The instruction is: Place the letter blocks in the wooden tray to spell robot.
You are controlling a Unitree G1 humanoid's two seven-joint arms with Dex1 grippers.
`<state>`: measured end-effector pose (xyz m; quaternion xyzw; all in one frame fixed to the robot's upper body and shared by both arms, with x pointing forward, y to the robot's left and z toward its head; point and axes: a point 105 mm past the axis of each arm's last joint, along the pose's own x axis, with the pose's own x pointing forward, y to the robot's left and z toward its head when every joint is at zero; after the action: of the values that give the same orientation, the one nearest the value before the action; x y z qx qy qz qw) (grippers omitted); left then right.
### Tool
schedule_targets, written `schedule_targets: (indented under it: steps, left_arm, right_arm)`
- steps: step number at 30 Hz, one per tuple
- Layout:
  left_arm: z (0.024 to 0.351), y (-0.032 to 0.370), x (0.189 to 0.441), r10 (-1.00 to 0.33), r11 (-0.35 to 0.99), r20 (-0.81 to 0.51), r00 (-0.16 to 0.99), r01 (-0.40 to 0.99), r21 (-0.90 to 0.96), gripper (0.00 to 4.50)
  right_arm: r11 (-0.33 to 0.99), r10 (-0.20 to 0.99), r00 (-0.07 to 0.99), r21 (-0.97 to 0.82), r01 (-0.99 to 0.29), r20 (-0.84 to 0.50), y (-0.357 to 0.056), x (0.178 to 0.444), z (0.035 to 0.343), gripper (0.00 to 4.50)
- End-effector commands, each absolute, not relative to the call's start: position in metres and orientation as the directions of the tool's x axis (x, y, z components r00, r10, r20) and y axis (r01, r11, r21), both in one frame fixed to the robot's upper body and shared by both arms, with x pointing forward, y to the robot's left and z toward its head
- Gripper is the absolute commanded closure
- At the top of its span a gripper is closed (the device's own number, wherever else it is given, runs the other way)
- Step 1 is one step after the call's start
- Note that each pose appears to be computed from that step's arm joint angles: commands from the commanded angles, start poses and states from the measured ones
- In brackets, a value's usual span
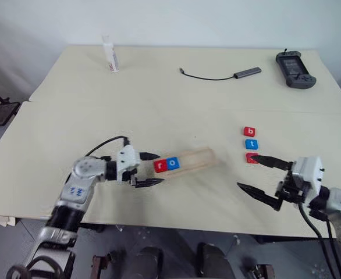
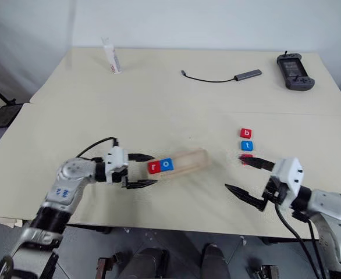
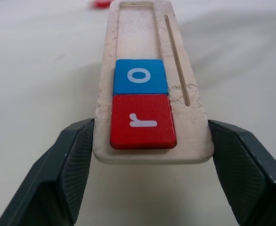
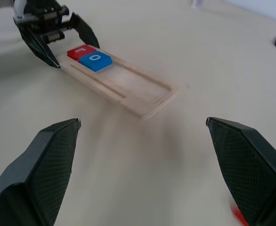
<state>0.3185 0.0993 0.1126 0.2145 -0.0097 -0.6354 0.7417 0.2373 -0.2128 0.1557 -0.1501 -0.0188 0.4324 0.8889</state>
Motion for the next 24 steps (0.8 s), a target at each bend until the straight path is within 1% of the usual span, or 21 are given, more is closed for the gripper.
schedule_targets:
  steps: [1, 3, 5, 8, 11, 13, 14, 15, 16, 19, 22, 24]
  left_arm:
    - [0.104, 0.077, 0.323, -0.945, -0.024, -0.313, 0.093, 0.937, 0.349, 1.09]
    - [0.103, 0.066, 0.327, -0.944, -0.074, -0.327, 0.049, 0.933, 0.353, 1.09]
    - [0.101, 0.059, 0.332, -0.939, -0.092, -0.343, 0.037, 0.931, 0.354, 1.09]
    - [0.103, 0.048, 0.341, -0.945, -0.072, -0.326, 0.034, 0.949, 0.307, 1.09]
    - [0.103, 0.046, 0.343, -0.949, -0.065, -0.315, 0.026, 0.959, 0.277, 1.09]
    - [0.104, 0.047, 0.342, -0.951, -0.066, -0.309, 0.022, 0.96, 0.272, 0.37]
    - [0.103, 0.048, 0.34, -0.951, -0.068, -0.31, 0.018, 0.961, 0.266, 0.14]
    - [0.103, 0.05, 0.339, -0.95, -0.072, -0.313, 0.014, 0.963, 0.261, 0.04]
    - [0.103, 0.052, 0.337, -0.95, -0.078, -0.313, 0.006, 0.963, 0.256, 0.04]
    - [0.109, 0.059, 0.337, -0.961, -0.035, -0.273, 0.041, 0.963, 0.267, 0.04]
    - [0.117, 0.085, 0.336, -0.969, 0.005, -0.235, 0.081, 0.952, 0.306, 0.04]
    - [0.125, 0.105, 0.329, -0.982, 0.021, -0.17, 0.078, 0.95, 0.312, 0.04]
  right_arm:
    - [0.619, 0.731, 0.675, -0.316, -0.719, -0.104, -0.23, 0.218, 0.161, 0.0]
    - [0.648, 0.698, 0.705, -0.307, -0.697, -0.124, -0.239, 0.209, 0.157, 0.0]
    - [0.674, 0.669, 0.731, -0.308, -0.672, -0.133, -0.245, 0.201, 0.156, 0.0]
    - [0.721, 0.616, 0.777, -0.304, -0.623, -0.13, -0.254, 0.189, 0.156, 0.0]
    - [0.747, 0.589, 0.798, -0.289, -0.598, -0.13, -0.256, 0.181, 0.153, 0.0]
    - [0.761, 0.573, 0.809, -0.282, -0.585, -0.131, -0.257, 0.177, 0.151, 0.0]
    - [0.767, 0.567, 0.813, -0.278, -0.579, -0.131, -0.258, 0.176, 0.15, 0.0]
    - [0.772, 0.561, 0.818, -0.276, -0.573, -0.13, -0.258, 0.175, 0.149, 0.0]
    - [0.777, 0.554, 0.822, -0.275, -0.567, -0.129, -0.259, 0.174, 0.148, 0.0]
    - [0.806, 0.515, 0.849, -0.271, -0.527, -0.12, -0.267, 0.172, 0.145, 0.0]
    - [0.866, 0.422, 0.902, -0.256, -0.43, -0.091, -0.289, 0.168, 0.142, 0.0]
    - [0.893, 0.367, 0.926, -0.246, -0.376, -0.083, -0.302, 0.163, 0.139, 0.0]
